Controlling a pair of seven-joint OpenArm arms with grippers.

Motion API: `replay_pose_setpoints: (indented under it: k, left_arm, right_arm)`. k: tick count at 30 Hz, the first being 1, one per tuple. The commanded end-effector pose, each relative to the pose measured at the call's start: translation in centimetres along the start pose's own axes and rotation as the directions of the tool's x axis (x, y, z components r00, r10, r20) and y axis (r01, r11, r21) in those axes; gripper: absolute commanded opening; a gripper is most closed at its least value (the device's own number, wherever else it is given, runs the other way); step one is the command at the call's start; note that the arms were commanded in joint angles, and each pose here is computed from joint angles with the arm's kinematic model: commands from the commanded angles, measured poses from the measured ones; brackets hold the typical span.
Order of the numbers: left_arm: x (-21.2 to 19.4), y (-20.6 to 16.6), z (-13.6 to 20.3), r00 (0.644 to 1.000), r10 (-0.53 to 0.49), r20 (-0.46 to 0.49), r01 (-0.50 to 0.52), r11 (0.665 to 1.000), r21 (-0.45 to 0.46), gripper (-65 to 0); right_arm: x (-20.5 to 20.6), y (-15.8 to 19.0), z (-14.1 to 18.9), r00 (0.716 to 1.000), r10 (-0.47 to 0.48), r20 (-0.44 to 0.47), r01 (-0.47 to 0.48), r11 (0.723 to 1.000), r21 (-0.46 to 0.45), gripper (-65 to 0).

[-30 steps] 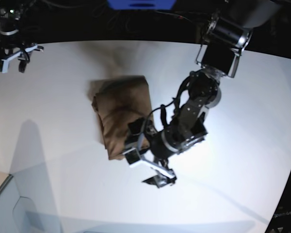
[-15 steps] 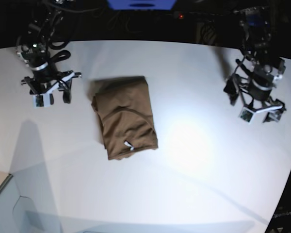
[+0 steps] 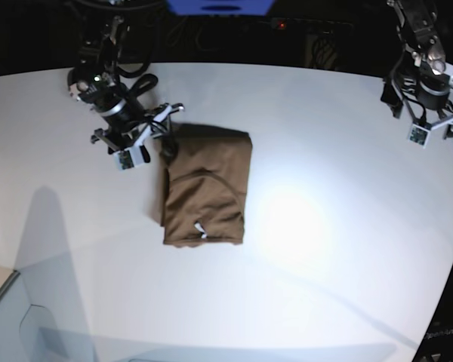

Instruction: Layout the t-shirt on the table in an organized manner, then fold the t-shirt properly

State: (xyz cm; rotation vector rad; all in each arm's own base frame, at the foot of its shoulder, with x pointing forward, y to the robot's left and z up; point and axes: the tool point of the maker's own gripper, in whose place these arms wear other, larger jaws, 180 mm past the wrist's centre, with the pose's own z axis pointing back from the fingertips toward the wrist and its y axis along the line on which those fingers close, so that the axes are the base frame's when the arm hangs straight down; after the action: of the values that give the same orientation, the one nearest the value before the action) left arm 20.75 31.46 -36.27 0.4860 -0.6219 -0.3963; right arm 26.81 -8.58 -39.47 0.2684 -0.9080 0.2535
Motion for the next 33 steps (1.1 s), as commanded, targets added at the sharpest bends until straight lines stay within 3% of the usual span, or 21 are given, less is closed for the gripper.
replay_pose_setpoints:
  k: [1,6,10,12,14,16,20,21,23,24,30,33]
  left_arm:
    - [0.9,1.0,0.4,0.999,-0.004,0.033,0.003,1.000,0.030,-2.0]
    - [1.1,0.7,0.3,0.999,-0.003,0.039,0.002,1.000,0.022,-2.0]
    - [1.6,-0.2,0.5,0.998,0.026,0.051,-0.027,1.000,0.011,-2.2]
    - [2.1,-0.7,0.9,0.996,0.045,0.071,-0.046,0.999,0.004,-6.1]
    - [2.5,-1.3,1.5,0.991,0.085,0.098,-0.084,0.996,-0.017,-16.2]
    - [2.9,-1.8,2.2,0.985,0.114,0.127,-0.109,0.993,-0.048,-31.3]
    - [2.5,-3.0,3.2,0.978,0.152,0.145,-0.139,0.985,-0.099,-62.0]
    - [2.4,-3.4,3.4,0.976,0.166,0.144,-0.151,0.982,-0.111,-65.0]
    - [1.9,-4.1,3.9,0.973,0.190,0.134,-0.173,0.977,-0.126,-63.6]
    - [1.2,-4.3,4.2,0.972,0.202,0.117,-0.187,0.974,-0.127,-62.8]
    - [-1.7,-5.3,5.8,0.934,0.351,0.071,-0.337,0.928,-0.157,-64.9]
    - [-3.4,-5.9,6.6,0.918,0.394,0.036,-0.382,0.907,-0.178,-64.9]
  right_arm:
    - [1.0,0.2,0.3,0.999,-0.001,0.043,0.000,1.000,0.004,-31.4]
    - [0.9,-0.4,0.6,0.999,0.000,0.041,0.001,1.000,-0.011,-31.4]
    - [0.1,-3.8,2.0,0.998,-0.040,0.038,0.044,0.993,-0.110,-31.4]
    - [-0.8,-5.3,3.3,0.998,-0.055,0.027,0.059,0.985,-0.159,-31.5]
    - [-1.1,-6.3,4.6,0.998,-0.053,0.028,0.057,0.978,-0.199,-31.6]
    - [-1.5,-7.4,6.5,0.999,-0.045,0.020,0.049,0.967,-0.249,-33.7]
    - [-3.1,-8.5,10.0,0.997,-0.073,0.001,0.069,0.939,-0.337,-48.6]
    - [-3.5,-9.0,10.8,0.997,-0.075,-0.007,0.068,0.931,-0.358,-52.8]
    - [-4.2,-10.2,12.9,0.994,-0.107,0.003,0.099,0.910,-0.404,-62.9]
    - [-4.7,-10.7,13.8,0.992,-0.127,0.006,0.117,0.899,-0.422,-65.0]
    - [-7.4,-12.8,19.1,0.966,-0.250,0.072,0.252,0.828,-0.501,-65.0]
    - [-8.2,-12.9,20.5,0.955,-0.285,0.087,0.288,0.811,-0.510,-65.0]
